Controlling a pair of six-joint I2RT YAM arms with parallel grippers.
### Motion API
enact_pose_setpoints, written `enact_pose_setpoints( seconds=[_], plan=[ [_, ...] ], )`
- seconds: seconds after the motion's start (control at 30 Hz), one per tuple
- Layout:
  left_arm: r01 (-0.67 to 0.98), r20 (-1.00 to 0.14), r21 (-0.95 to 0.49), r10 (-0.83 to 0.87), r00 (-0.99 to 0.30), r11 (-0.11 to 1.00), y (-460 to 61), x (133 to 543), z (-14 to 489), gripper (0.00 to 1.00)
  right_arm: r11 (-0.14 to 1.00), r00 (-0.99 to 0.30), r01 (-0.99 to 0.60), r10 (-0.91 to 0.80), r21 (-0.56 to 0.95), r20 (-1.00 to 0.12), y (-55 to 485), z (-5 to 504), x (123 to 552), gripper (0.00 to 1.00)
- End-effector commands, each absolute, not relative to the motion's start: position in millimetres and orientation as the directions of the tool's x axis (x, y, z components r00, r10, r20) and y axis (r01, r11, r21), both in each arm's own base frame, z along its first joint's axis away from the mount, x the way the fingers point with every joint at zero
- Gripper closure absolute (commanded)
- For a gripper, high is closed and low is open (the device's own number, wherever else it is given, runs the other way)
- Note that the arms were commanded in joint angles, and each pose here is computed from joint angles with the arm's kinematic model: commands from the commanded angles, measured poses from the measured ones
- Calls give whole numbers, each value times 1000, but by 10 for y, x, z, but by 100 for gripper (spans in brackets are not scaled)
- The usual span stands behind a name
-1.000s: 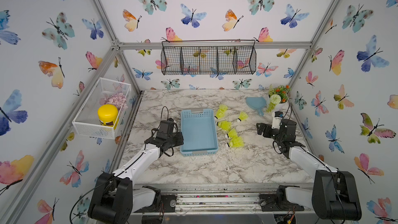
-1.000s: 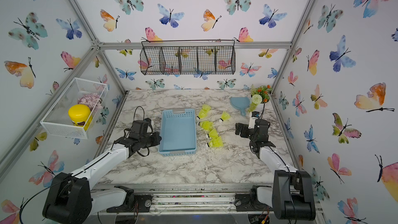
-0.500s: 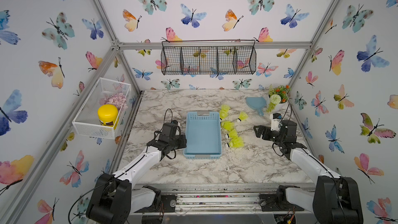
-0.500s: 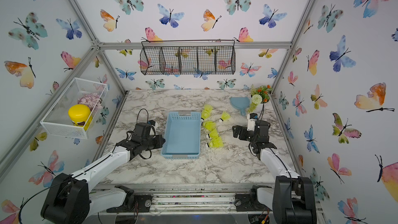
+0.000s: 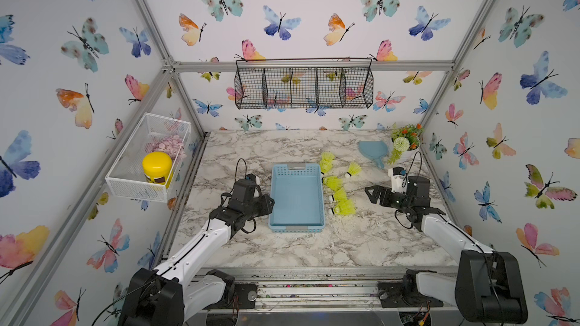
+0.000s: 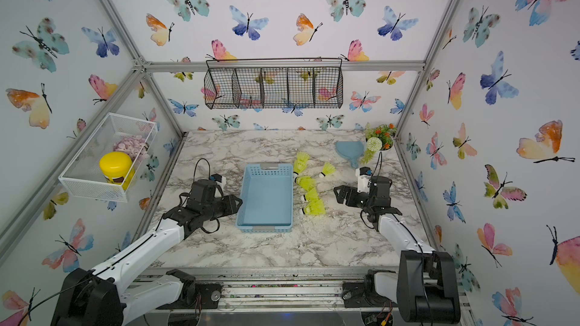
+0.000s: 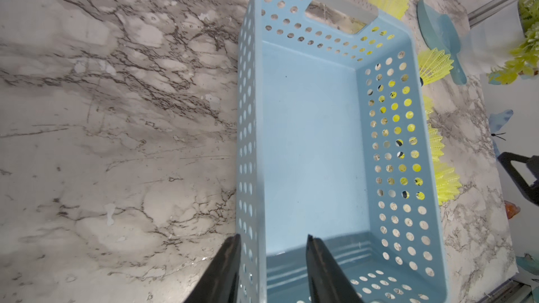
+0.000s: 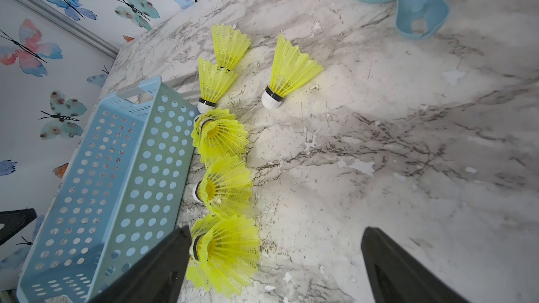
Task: Put the shuttlecocks into the storage box
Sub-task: Move the storage box to the center of the board, then pick up the shuttlecock at the center of the board.
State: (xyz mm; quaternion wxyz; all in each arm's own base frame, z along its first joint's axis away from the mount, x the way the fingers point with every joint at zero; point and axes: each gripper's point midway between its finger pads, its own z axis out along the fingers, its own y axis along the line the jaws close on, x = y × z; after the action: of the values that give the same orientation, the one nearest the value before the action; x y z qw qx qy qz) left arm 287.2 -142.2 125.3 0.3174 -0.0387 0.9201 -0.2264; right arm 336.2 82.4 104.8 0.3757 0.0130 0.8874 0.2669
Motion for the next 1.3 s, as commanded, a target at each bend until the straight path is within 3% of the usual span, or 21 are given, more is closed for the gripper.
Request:
enact_pose_setpoints(
  seconds=[0.0, 0.2, 0.53, 1.27],
  plan=[
    [55, -618, -356, -191, -763, 933, -1266, 2911, 1399, 57, 835, -719, -143, 281, 532, -636, 851, 1111, 3500, 1],
    [61, -655, -311, -167, -737, 949, -1191, 2947, 1501, 57, 864, -720, -47, 318, 502, -616, 880, 1014, 3674, 3],
    [89, -663, -303, -143, -735, 949, -1200, 2961, 1495, 57, 917, -758, 43, 289, 397, -585, 1169, 828, 4050, 16],
    [102, -674, -319, -151, -723, 942, -1187, 2976, 1543, 57, 923, -764, 268, 378, 277, -523, 1430, 275, 4703, 32]
  ],
)
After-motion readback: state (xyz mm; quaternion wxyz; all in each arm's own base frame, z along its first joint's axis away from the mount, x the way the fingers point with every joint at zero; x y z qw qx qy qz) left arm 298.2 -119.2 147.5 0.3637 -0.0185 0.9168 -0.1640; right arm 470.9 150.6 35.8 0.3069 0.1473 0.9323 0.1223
